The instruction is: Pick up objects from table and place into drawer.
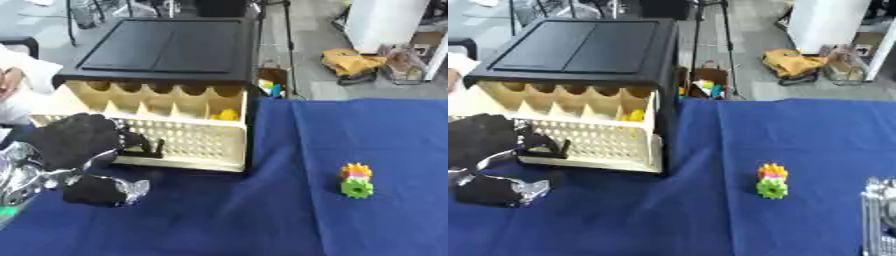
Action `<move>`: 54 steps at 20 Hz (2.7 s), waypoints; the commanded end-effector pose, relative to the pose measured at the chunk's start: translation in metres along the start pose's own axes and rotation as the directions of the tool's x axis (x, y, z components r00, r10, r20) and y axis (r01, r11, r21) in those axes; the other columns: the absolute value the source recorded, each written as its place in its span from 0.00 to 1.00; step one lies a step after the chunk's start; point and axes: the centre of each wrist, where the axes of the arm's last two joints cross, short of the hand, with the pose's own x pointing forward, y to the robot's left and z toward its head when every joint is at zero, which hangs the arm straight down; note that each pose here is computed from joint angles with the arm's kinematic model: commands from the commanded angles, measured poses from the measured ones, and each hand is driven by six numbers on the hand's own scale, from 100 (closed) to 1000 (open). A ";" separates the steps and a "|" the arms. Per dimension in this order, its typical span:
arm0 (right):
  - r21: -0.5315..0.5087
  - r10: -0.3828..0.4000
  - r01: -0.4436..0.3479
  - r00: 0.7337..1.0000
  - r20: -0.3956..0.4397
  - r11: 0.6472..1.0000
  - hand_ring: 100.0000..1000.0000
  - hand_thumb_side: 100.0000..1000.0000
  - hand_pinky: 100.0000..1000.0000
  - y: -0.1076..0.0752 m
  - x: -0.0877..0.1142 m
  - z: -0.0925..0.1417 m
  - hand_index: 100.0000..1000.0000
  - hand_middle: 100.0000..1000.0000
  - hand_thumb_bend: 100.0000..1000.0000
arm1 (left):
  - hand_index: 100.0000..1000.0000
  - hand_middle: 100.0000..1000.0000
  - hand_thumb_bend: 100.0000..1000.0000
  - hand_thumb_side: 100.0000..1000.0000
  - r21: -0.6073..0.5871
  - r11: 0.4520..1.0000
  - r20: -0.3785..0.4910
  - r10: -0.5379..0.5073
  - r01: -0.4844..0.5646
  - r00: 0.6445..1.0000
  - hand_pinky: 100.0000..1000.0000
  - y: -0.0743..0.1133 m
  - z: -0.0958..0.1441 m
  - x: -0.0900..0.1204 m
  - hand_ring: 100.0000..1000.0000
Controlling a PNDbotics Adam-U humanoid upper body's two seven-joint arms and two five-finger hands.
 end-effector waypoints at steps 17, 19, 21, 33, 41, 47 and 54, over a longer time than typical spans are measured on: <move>-0.014 -0.001 0.001 1.000 0.021 1.000 0.47 1.00 0.64 0.000 0.004 -0.005 0.72 0.41 0.00 | 0.84 0.20 0.16 1.00 0.157 0.987 -0.031 -0.018 0.023 0.999 0.00 0.037 0.010 -0.021 0.00; -0.014 0.001 0.000 1.000 0.022 1.000 0.47 1.00 0.64 0.000 0.003 -0.005 0.72 0.41 0.00 | 0.84 0.20 0.15 1.00 0.186 0.982 -0.043 -0.018 0.026 0.999 0.00 0.042 0.012 -0.024 0.00; -0.014 0.002 -0.002 1.000 0.023 1.000 0.47 1.00 0.64 -0.001 0.003 -0.006 0.72 0.41 0.00 | 0.84 0.19 0.15 1.00 0.201 0.979 -0.050 -0.017 0.027 0.999 0.00 0.045 0.013 -0.026 0.00; -0.012 0.010 -0.009 1.000 0.028 1.000 0.47 1.00 0.64 -0.001 0.003 -0.008 0.72 0.41 0.00 | 0.83 0.13 0.14 1.00 0.292 0.956 -0.036 0.026 -0.015 0.999 0.00 0.061 0.020 -0.035 0.00; -0.013 0.015 -0.015 0.999 0.034 1.000 0.47 1.00 0.64 -0.001 0.003 -0.010 0.72 0.42 0.00 | 0.81 0.12 0.15 1.00 0.385 0.913 0.054 0.120 -0.132 0.991 0.00 0.075 0.026 -0.041 0.00; -0.008 0.040 -0.040 0.998 0.039 0.999 0.49 1.00 0.65 -0.001 0.003 -0.015 0.73 0.42 0.00 | 0.81 0.11 0.20 1.00 0.561 0.794 0.046 0.253 -0.234 0.966 0.00 0.088 0.041 -0.056 0.00; 0.246 0.252 -0.274 0.961 0.117 0.930 0.73 1.00 0.78 0.005 0.010 -0.048 0.82 0.51 0.08 | 0.81 0.14 0.24 1.00 0.704 0.634 0.065 0.392 -0.321 0.918 0.00 0.079 0.045 -0.061 0.00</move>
